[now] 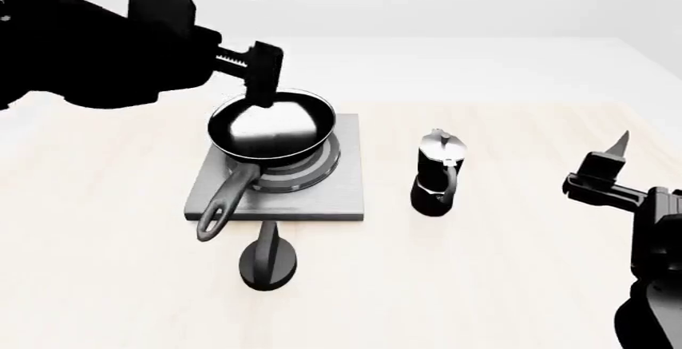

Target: Turn on the stove and put the frying pan on it.

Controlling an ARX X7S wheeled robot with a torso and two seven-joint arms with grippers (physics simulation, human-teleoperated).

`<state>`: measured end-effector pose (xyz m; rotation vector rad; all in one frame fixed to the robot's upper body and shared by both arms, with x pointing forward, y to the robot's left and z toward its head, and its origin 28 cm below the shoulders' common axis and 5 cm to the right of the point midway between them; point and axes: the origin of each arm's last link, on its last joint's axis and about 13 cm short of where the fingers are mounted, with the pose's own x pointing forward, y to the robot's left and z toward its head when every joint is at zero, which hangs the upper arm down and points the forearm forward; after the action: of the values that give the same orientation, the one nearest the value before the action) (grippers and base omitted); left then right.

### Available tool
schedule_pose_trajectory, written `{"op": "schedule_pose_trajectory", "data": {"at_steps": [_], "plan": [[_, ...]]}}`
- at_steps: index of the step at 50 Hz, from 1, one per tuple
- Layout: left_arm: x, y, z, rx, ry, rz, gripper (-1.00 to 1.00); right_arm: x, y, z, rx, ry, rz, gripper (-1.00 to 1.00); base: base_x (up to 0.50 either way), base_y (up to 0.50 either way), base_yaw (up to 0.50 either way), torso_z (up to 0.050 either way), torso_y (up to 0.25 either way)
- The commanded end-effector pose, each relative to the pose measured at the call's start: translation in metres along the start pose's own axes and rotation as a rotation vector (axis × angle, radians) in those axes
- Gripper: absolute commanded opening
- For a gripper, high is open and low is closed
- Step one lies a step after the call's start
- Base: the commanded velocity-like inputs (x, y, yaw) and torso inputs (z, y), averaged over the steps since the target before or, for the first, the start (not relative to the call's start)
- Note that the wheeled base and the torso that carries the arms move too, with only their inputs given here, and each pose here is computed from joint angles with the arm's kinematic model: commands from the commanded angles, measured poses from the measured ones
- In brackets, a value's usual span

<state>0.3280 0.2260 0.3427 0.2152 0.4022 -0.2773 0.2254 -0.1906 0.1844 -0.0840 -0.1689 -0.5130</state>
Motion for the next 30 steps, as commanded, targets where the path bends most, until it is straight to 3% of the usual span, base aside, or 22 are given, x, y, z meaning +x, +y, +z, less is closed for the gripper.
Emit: {"op": "schedule_pose_trajectory", "data": {"at_steps": [1,2,4,5,7,8,12,30], "plan": [[-0.064,-0.016,0.013,0.065,-0.390,-0.068,1.00,0.003,0.011,0.016,0.049,-0.045,0.098,1.00,0.00,0.00,0.00,0.000,0.000],[-0.068,-0.018,0.010,0.145,-0.397,-0.061,1.00,0.003,0.016,0.022,0.058,-0.073,0.149,1.00,0.00,0.00,0.00,0.000,0.000],[-0.073,-0.021,0.010,0.140,-0.468,-0.110,1.00,0.001,0.022,0.025,0.054,-0.091,0.188,1.00,0.00,0.00,0.00,0.000,0.000],[-0.077,-0.026,0.010,0.217,-0.519,-0.134,1.00,0.000,0.027,0.028,0.070,-0.113,0.238,1.00,0.00,0.00,0.00,0.000,0.000],[-0.080,-0.030,0.007,0.241,-0.542,-0.219,1.00,-0.001,0.030,0.029,0.082,-0.123,0.264,1.00,0.00,0.00,0.00,0.000,0.000],[-0.083,-0.036,0.005,0.323,-0.605,-0.259,1.00,-0.005,0.034,0.031,0.098,-0.164,0.357,1.00,0.00,0.00,0.00,0.000,0.000],[-0.081,-0.042,-0.002,0.346,-0.600,-0.302,1.00,-0.014,0.042,0.030,0.074,-0.236,0.470,1.00,0.00,0.00,0.00,0.000,0.000],[-0.073,-0.044,-0.004,0.379,-0.607,-0.295,1.00,-0.020,0.044,0.035,0.067,-0.299,0.525,1.00,0.00,0.00,0.00,0.000,0.000]]}}
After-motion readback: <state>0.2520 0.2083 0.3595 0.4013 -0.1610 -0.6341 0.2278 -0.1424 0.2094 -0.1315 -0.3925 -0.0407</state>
